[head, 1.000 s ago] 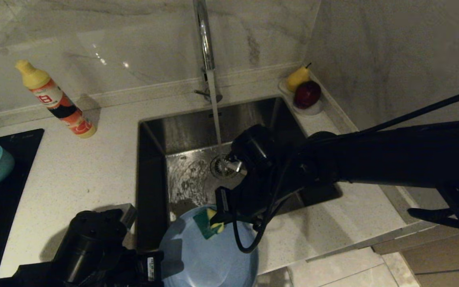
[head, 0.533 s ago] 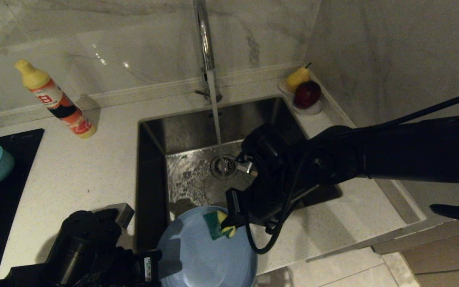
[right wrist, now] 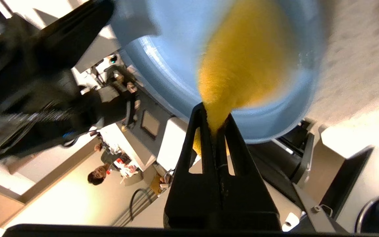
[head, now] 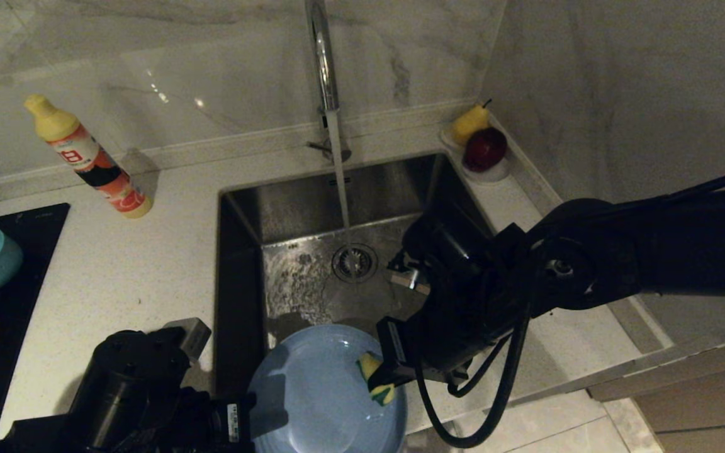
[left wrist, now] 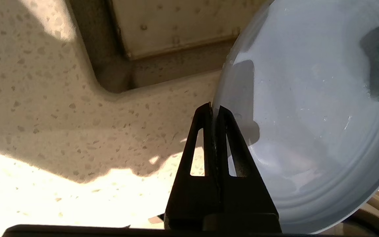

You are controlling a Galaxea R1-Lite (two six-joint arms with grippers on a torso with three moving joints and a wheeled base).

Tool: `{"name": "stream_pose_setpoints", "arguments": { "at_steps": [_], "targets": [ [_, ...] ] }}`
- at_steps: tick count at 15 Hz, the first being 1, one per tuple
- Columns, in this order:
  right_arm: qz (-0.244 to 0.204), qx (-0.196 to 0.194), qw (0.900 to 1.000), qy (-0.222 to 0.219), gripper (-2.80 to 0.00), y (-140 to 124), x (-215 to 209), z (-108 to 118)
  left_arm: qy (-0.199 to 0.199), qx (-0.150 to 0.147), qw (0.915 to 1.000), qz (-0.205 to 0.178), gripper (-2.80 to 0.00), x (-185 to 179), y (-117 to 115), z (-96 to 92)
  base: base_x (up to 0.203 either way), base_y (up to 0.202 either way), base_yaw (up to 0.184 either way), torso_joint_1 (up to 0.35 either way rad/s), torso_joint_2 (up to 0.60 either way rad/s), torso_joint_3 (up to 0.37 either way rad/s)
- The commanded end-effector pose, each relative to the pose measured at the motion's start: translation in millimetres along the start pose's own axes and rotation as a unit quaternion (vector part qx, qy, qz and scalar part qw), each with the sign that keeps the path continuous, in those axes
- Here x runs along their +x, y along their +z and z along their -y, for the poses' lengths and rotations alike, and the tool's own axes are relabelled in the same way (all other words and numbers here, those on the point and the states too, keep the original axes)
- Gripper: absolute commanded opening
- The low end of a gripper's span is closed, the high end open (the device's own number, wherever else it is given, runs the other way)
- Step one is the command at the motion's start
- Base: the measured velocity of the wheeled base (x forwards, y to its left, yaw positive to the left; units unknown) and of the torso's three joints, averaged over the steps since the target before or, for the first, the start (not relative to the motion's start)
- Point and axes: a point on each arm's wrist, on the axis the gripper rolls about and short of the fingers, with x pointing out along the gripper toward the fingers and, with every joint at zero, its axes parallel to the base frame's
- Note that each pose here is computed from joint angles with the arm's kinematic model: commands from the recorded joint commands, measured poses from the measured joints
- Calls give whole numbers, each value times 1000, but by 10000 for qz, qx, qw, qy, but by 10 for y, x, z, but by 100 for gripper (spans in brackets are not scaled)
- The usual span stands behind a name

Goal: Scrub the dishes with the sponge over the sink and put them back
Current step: Wipe the plate

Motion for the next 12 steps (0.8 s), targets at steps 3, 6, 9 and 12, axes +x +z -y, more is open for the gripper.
{"name": "stream_pose_setpoints", "arguments": {
  "at_steps": [3, 6, 9, 12],
  "targets": [
    [109, -506, 9977, 436, -280, -100, -104, -402, 16, 2, 10000, -79, -280, 37, -17, 3, 0, 0, 0, 0, 0, 0],
    [6, -628, 9967, 509, -280, -43, 121, -500, 93, 30, 9998, -197, -280, 84, -58, -8, 0, 0, 0, 0, 0, 0],
    [-337, -519, 9976, 301, -280, -38, 516, -408, 108, -6, 9997, -226, -280, 94, -67, -10, 0, 0, 0, 0, 0, 0],
    [-546, -498, 9970, 211, -280, -83, 731, -392, 118, -14, 9997, -228, -280, 98, -76, -14, 0, 0, 0, 0, 0, 0]
  ]
}}
